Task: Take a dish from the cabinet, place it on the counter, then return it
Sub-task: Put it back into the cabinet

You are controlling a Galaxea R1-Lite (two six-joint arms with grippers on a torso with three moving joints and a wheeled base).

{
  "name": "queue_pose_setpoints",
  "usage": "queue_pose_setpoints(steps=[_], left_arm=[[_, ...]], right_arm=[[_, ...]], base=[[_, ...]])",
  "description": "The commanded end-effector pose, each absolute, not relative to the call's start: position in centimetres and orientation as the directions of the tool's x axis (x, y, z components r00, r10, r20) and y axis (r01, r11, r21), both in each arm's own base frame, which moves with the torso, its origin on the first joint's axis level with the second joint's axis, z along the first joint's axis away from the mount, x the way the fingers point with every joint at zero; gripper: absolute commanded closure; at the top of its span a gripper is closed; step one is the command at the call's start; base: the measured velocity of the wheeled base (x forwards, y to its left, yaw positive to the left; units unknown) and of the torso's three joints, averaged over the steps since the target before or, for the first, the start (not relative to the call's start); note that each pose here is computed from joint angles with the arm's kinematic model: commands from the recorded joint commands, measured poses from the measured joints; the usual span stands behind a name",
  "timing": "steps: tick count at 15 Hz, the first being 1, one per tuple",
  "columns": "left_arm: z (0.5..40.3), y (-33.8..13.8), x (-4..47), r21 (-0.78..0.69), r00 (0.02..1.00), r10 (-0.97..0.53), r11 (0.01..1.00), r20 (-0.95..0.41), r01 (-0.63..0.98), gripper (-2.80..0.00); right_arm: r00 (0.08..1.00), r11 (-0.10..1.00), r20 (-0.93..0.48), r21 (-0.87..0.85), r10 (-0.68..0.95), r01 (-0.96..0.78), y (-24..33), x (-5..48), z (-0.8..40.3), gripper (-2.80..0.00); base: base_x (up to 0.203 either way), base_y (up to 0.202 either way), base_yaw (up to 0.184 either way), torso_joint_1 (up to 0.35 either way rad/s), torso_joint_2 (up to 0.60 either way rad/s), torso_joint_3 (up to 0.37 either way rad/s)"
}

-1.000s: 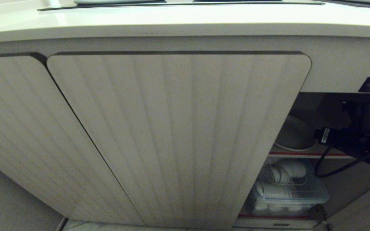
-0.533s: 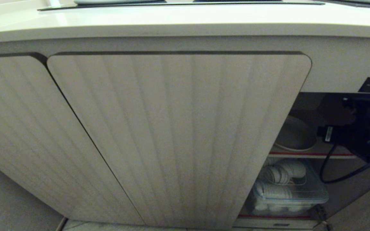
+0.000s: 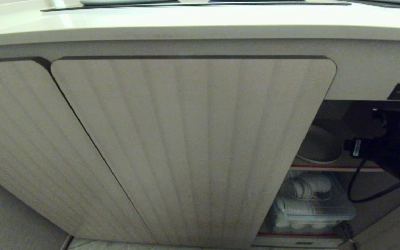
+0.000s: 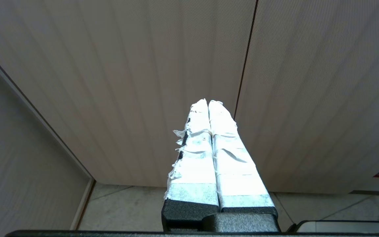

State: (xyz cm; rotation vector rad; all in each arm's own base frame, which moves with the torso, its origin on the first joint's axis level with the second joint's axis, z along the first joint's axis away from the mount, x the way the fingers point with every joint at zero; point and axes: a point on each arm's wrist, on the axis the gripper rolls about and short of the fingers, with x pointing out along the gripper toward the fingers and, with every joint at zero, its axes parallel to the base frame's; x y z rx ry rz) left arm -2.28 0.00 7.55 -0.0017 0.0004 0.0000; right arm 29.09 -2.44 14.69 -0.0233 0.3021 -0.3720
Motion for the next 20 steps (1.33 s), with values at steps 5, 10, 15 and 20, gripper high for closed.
queue_pose_setpoints(steps=[5, 10, 15, 20], left_arm=[[7.5, 0.0, -2.3, -0.002, 1.0, 0.0, 1.0, 0.0, 0.0, 0.0], [7.5, 0.0, -2.3, -0.002, 1.0, 0.0, 1.0, 0.0, 0.0, 0.0], [7.5, 0.0, -2.3, -0.002, 1.0, 0.0, 1.0, 0.0, 0.0, 0.0], [7.5, 0.0, -2.3, -0.002, 1.0, 0.0, 1.0, 0.0, 0.0, 0.0]], right_arm=[[0.89, 0.932, -0.278, -0.075, -0.362, 0.355, -2.4, 29.1, 14.9, -2.8], [0.894, 0.933, -0.269, -0.071, -0.358, 0.352, -2.4, 29.0, 15.1, -2.8], [0.898, 0.934, -0.259, -0.067, -0.356, 0.351, -2.3, 28.7, 15.5, -2.8], [0.898, 0.934, -0.26, -0.068, -0.356, 0.351, -2.3, 28.1, 15.5, -2.8]], base=[[0.0, 0.0, 0.0, 0.0, 0.0, 0.0], [0.0, 0.0, 0.0, 0.0, 0.0, 0.0], [0.0, 0.0, 0.0, 0.0, 0.0, 0.0], [0.0, 0.0, 0.0, 0.0, 0.0, 0.0]])
